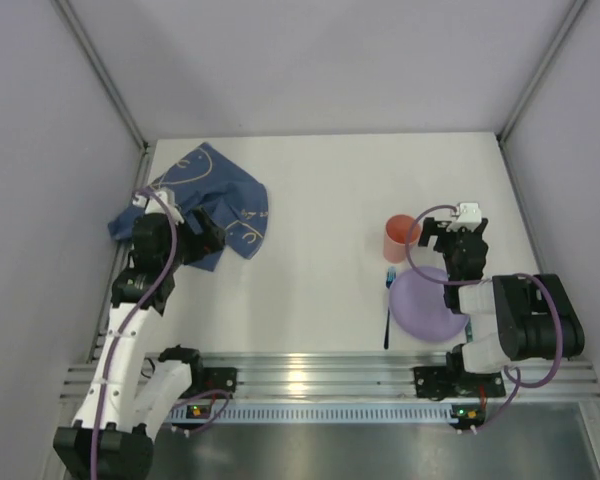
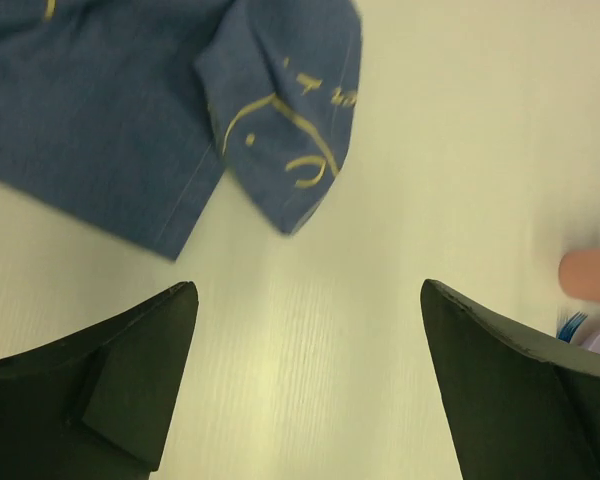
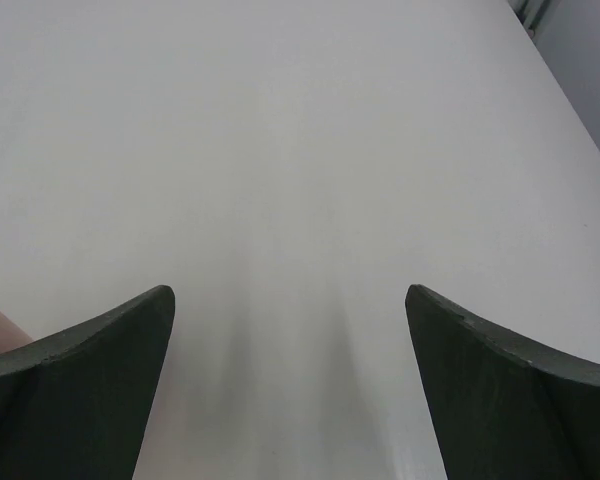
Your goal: Set the dinner table for one person
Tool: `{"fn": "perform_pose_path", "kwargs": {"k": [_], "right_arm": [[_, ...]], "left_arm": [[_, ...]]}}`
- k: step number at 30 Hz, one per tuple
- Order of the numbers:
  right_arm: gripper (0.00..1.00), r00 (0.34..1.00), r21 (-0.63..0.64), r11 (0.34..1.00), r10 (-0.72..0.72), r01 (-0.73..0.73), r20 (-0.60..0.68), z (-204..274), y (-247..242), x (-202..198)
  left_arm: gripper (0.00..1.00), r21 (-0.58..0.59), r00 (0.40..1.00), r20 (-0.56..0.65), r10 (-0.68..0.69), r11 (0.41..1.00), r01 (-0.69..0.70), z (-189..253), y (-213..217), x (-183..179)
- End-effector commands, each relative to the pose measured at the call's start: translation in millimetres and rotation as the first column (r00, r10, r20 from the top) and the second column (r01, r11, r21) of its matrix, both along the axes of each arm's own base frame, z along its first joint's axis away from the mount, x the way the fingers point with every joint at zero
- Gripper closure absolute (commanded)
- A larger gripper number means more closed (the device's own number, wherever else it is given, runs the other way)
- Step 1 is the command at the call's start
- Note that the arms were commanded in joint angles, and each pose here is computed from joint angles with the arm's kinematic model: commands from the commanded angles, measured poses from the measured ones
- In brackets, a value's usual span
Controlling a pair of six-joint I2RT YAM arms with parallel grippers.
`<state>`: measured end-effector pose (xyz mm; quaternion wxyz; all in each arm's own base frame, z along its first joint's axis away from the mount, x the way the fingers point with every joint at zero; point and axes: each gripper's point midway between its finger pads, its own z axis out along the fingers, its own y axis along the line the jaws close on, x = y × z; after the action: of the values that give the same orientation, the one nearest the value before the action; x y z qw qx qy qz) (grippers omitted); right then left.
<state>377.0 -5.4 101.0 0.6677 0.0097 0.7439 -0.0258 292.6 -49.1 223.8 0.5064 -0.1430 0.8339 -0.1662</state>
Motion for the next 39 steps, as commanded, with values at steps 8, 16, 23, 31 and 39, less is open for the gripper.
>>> {"fn": "perform_pose_path", "kwargs": {"k": [8,16,23,31,39], "right_arm": [[0.00,0.997,-0.001,1.000,0.019,-0.019,0.070,18,2,5],[0.00,0.997,-0.001,1.000,0.019,-0.019,0.072,19,2,6],[0.00,0.997,-0.001,1.000,0.019,-0.019,0.069,18,2,5],[0.00,0.996,-0.005,0.998,-0.068,0.068,0.063,19,-7,4],[0.00,0.975,0.502,0.838,-0.214,0.213,-0.057,99,12,26]], "left_arm": [[0.01,-0.071,0.962,-0.228,0.152,0.983,-0.172,-13,13,-73],[0.02,-0.152,0.916,-0.377,0.135,0.967,-0.205,-70,-2,-74],[0.02,-0.061,0.780,-0.608,0.148,0.971,-0.232,-106,-2,-48],[0.02,0.081,0.763,-0.583,0.280,0.954,-0.289,-95,20,38],[0.09,0.233,0.787,-0.513,0.344,0.938,-0.259,-111,43,117]]}}
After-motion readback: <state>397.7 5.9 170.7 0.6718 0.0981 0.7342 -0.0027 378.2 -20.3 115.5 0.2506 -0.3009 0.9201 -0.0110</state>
